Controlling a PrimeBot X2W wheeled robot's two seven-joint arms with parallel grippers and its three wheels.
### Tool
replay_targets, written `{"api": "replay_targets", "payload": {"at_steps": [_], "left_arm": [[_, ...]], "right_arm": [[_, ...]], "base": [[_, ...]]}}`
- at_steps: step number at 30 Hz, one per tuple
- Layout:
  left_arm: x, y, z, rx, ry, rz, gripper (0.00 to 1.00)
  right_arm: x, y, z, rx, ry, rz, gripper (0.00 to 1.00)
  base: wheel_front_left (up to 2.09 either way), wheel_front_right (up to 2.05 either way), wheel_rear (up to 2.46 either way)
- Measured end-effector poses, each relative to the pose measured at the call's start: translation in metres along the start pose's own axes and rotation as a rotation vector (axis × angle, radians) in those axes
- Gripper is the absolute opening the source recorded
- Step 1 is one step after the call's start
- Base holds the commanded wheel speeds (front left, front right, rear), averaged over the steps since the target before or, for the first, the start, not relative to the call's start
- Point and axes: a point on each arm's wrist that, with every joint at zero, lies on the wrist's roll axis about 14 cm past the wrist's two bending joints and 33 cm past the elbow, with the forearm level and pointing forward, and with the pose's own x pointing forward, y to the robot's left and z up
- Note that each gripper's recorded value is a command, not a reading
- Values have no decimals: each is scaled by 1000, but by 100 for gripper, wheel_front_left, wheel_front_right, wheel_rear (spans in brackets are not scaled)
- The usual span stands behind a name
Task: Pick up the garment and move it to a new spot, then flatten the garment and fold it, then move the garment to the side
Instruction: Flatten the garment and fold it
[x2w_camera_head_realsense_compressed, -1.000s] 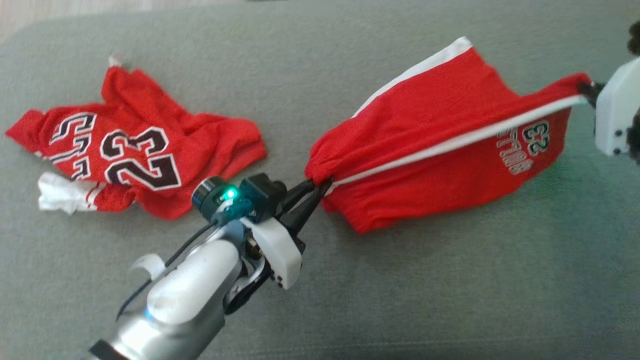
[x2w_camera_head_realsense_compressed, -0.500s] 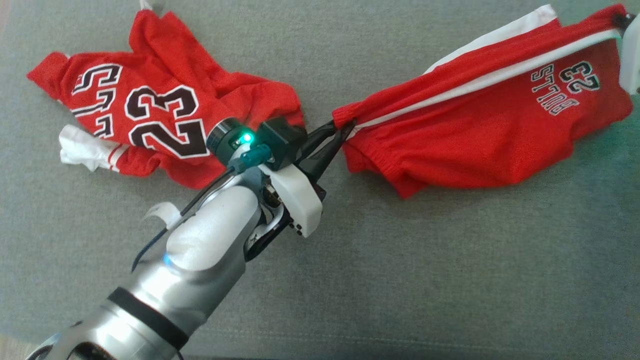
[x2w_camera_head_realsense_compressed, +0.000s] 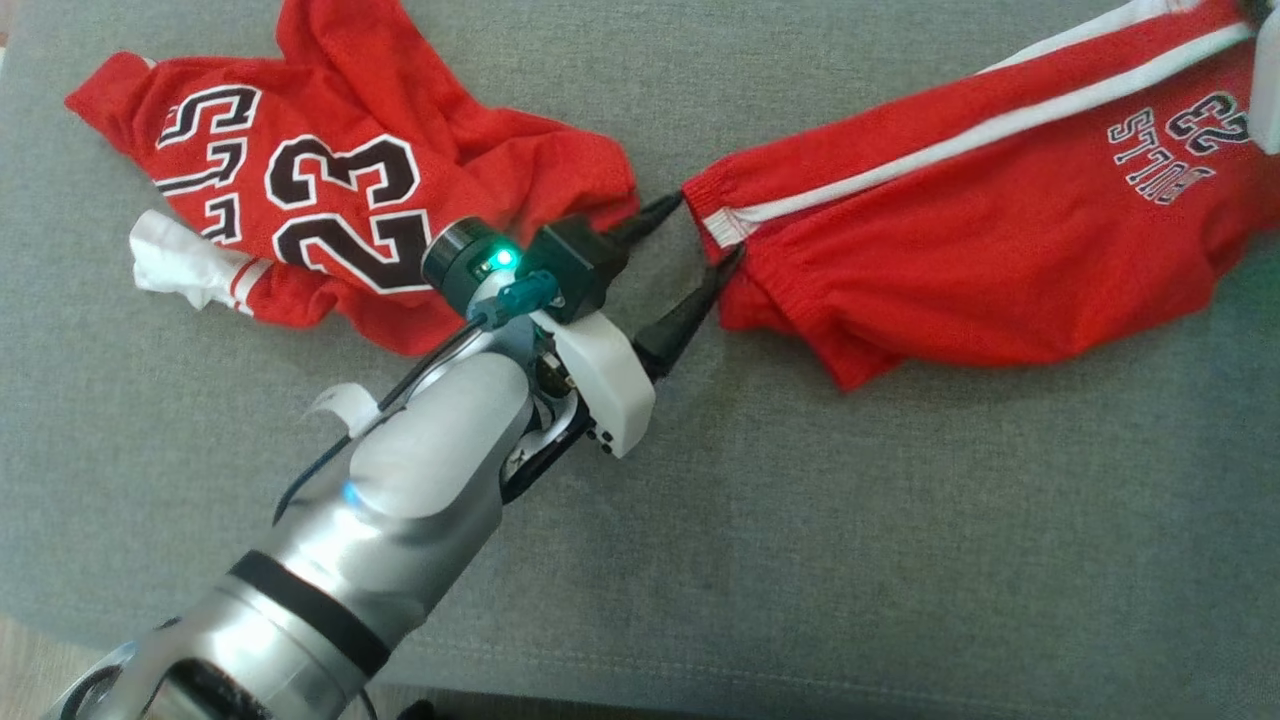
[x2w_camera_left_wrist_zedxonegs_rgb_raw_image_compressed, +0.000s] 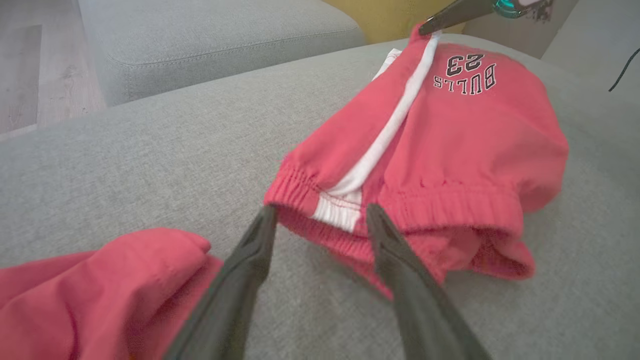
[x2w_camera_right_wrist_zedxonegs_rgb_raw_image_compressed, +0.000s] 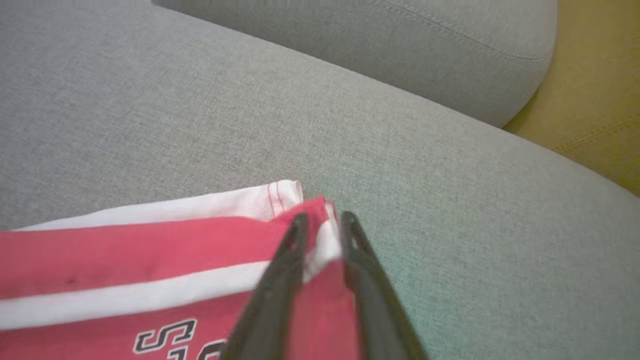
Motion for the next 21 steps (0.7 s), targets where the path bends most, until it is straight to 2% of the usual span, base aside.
{"api": "replay_targets", "payload": {"at_steps": [11,14,18,21], "left_arm": [[-1,7,8,23,-7,27,100],[-5,12,20,28,-37,67,100],[-19,20,37,3,-96,144,100],[-34,25,52,-41,-161,215,100]], "right_arm": [[-25,-2,52,21,-325,-11,100],[-44,-11,69,81,-439,-24,100],[-74,-5,90,162,-607,-8,100],[-93,4,82,236,-690,5,100]], "base": [[0,0,0],[0,0,0],[0,0,0],[0,0,0]]}}
